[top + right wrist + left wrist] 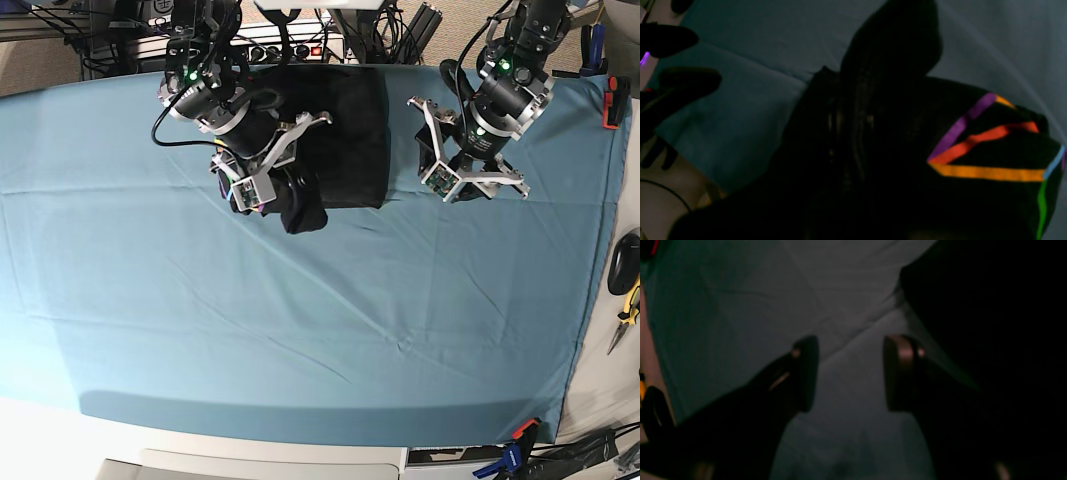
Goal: Fold the T-shirt properly
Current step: 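Grasp the shirt end with the right gripper and fold it over the middle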
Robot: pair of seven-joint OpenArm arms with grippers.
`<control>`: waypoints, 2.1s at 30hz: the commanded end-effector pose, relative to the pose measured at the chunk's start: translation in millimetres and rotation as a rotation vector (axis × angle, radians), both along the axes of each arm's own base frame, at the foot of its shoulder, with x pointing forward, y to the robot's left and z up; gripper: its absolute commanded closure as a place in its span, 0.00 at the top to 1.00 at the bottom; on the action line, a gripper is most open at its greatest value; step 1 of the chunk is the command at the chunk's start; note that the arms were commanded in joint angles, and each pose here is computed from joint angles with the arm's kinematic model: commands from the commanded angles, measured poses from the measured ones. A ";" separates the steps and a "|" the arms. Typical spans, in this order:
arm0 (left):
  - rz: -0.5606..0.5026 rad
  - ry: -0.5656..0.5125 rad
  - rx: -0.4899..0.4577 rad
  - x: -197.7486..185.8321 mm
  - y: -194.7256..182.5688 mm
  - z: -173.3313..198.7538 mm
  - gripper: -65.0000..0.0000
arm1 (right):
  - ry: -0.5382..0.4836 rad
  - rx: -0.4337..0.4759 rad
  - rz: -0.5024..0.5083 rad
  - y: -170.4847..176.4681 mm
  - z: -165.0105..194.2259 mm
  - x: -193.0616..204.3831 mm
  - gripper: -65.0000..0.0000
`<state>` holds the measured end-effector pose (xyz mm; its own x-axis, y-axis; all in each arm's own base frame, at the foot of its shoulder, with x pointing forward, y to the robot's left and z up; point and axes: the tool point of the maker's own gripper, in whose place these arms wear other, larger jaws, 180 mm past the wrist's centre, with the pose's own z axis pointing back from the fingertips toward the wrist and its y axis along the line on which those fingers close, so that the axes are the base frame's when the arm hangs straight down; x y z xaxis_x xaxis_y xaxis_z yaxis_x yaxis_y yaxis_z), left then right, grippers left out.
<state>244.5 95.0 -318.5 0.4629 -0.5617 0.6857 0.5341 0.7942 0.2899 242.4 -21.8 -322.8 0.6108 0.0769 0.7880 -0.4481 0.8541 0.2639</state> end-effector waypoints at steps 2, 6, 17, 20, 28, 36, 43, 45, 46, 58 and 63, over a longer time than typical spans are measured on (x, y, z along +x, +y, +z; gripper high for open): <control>-0.007 -0.039 -0.007 4.1 -1.0 9.9 0.49 | -0.026 0.016 0.020 5.5 8.8 0.8 0.00; -0.007 -0.039 -0.007 4.2 -1.0 10.0 0.49 | -0.056 0.043 0.090 15.8 14.2 -4.9 0.48; -0.007 -0.039 -0.007 4.3 -0.9 10.1 0.49 | -0.138 0.287 0.278 52.1 53.4 -23.9 0.49; -0.007 -0.039 -0.006 4.2 -0.9 9.9 0.49 | -0.144 0.256 0.268 46.4 53.4 -22.0 0.47; -0.009 -0.035 -0.015 3.6 -2.2 9.7 0.49 | -0.183 -0.008 -0.078 -49.1 62.8 2.5 0.00; -0.015 -0.023 -0.044 2.0 -6.5 9.6 0.49 | 0.029 -0.191 -0.268 -98.8 16.8 -31.5 0.00; -0.016 -0.023 -0.045 2.0 -6.7 9.6 0.49 | 0.078 -0.307 -0.207 -84.7 1.5 -42.2 0.00; -0.015 -0.023 -0.045 2.0 -6.5 9.6 0.49 | 0.085 -0.274 -0.140 -60.3 -0.2 -48.2 0.00; -0.016 -0.024 -0.044 2.2 -6.5 9.7 0.49 | 0.084 -0.255 -0.104 -47.0 0.4 -50.5 0.00; -0.016 -0.026 -0.046 2.3 -6.7 10.1 0.49 | -0.057 0.143 0.301 75.0 53.5 -82.0 0.00; -0.016 -0.026 -0.046 2.3 -6.8 10.1 0.49 | -0.082 -0.049 0.233 51.5 36.9 -65.7 0.00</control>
<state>242.2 89.6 -318.9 0.4678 -0.5433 0.6971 0.5467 0.7976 0.2548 173.7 23.1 -301.3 0.5418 0.2908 0.7886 -0.6415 0.7493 0.1644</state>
